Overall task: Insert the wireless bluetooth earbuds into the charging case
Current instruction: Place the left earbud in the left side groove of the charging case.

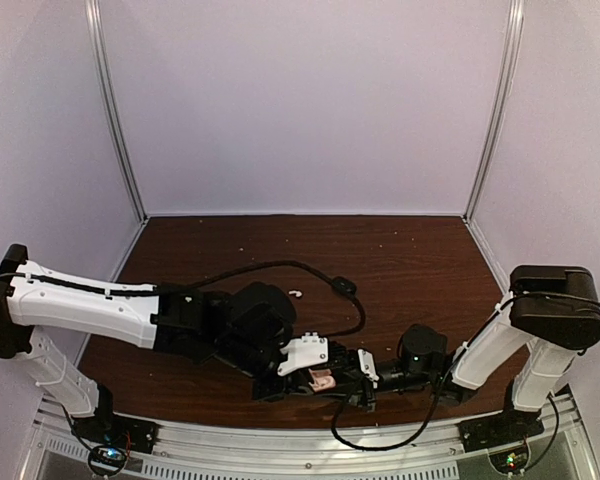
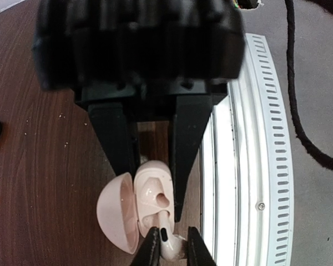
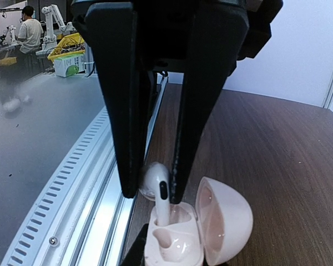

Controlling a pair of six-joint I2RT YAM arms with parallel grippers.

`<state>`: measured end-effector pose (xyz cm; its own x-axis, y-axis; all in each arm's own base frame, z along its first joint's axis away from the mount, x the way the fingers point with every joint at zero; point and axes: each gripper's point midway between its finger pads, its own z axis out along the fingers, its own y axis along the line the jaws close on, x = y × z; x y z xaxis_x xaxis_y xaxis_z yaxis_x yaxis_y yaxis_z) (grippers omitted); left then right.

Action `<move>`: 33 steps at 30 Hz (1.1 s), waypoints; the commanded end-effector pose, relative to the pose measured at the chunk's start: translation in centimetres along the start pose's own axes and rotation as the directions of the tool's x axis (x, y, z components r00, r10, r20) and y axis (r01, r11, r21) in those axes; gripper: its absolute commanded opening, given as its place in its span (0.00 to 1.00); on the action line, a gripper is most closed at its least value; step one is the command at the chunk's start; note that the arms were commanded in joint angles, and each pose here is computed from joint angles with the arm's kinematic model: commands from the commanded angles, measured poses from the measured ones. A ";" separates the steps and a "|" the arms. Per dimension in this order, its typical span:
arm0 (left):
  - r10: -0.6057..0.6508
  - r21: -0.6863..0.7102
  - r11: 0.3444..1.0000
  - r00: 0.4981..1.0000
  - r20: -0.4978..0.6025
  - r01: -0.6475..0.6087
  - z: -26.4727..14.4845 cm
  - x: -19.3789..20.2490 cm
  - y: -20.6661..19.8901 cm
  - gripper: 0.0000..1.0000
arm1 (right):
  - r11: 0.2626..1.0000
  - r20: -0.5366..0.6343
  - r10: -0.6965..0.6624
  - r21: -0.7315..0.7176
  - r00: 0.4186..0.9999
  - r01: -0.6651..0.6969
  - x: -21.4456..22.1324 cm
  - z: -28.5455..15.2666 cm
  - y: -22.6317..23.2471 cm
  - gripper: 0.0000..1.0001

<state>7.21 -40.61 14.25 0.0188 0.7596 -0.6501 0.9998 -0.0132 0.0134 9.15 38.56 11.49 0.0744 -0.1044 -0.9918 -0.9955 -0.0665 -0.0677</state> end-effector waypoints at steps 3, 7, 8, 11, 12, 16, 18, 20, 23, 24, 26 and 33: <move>0.031 -0.035 0.999 0.999 0.031 -0.030 0.1 -1.7 0.5 0.00 | 1.000 0.057 -0.023 -0.019 0.998 0.025 -1.6 0.5 0.3 0.02; 0.041 -0.058 0.997 0.999 0.012 -0.040 0.2 -1.6 1.0 0.01 | 0.999 0.061 -0.020 -0.035 0.998 0.022 -1.7 0.5 0.5 0.02; 0.043 -0.060 0.997 0.999 0.003 -0.043 0.4 -1.4 1.0 0.01 | 0.999 0.062 -0.018 -0.038 0.998 0.021 -1.7 0.5 0.6 0.02; 0.054 -0.070 0.996 0.998 -0.026 -0.056 0.8 -0.8 1.2 0.04 | 0.999 0.072 -0.013 -0.046 0.997 0.016 -1.9 0.5 0.7 0.02; 0.055 -0.074 0.996 0.998 -0.033 -0.057 0.8 -0.7 1.2 0.05 | 0.999 0.076 -0.011 -0.049 0.997 0.015 -2.0 0.5 0.8 0.02; 0.062 -0.092 0.994 0.997 -0.042 -0.066 0.9 -0.6 1.4 0.08 | 0.998 0.078 -0.006 -0.054 0.997 0.010 -1.9 0.5 0.9 0.02; 0.061 -0.105 0.992 0.997 -0.046 -0.066 0.8 -0.5 1.6 0.11 | 0.998 0.081 -0.002 -0.055 0.997 0.006 -1.9 0.5 0.9 0.02; 0.059 -0.116 0.991 0.997 -0.051 -0.065 0.7 -0.5 1.8 0.15 | 0.998 0.085 -0.002 -0.056 0.996 0.007 -2.0 0.4 1.0 0.02; 0.057 -0.153 0.986 0.997 -0.060 -0.066 0.3 -0.4 2.4 0.20 | 0.998 0.091 -0.001 -0.059 0.996 0.007 -2.1 0.4 1.0 0.02; 0.056 -0.160 0.985 0.997 -0.059 -0.065 0.2 -0.4 2.5 0.22 | 0.998 0.092 0.000 -0.060 0.996 0.006 -2.2 0.4 1.0 0.02; 0.056 -0.172 0.983 0.996 -0.062 -0.066 0.0 -0.4 2.7 0.24 | 0.998 0.094 0.002 -0.062 0.996 0.004 -2.2 0.4 1.1 0.02; 0.049 -0.193 0.979 0.997 -0.066 -0.061 -0.6 -0.3 3.0 0.30 | 0.998 0.101 0.003 -0.061 0.995 0.004 -2.3 0.3 1.1 0.02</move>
<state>8.36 -40.80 13.53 0.0753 0.8021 -0.5925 0.9909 0.0062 0.1343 9.08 38.63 11.45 0.0308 -0.0948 -0.9950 -0.9973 -0.0693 -0.0243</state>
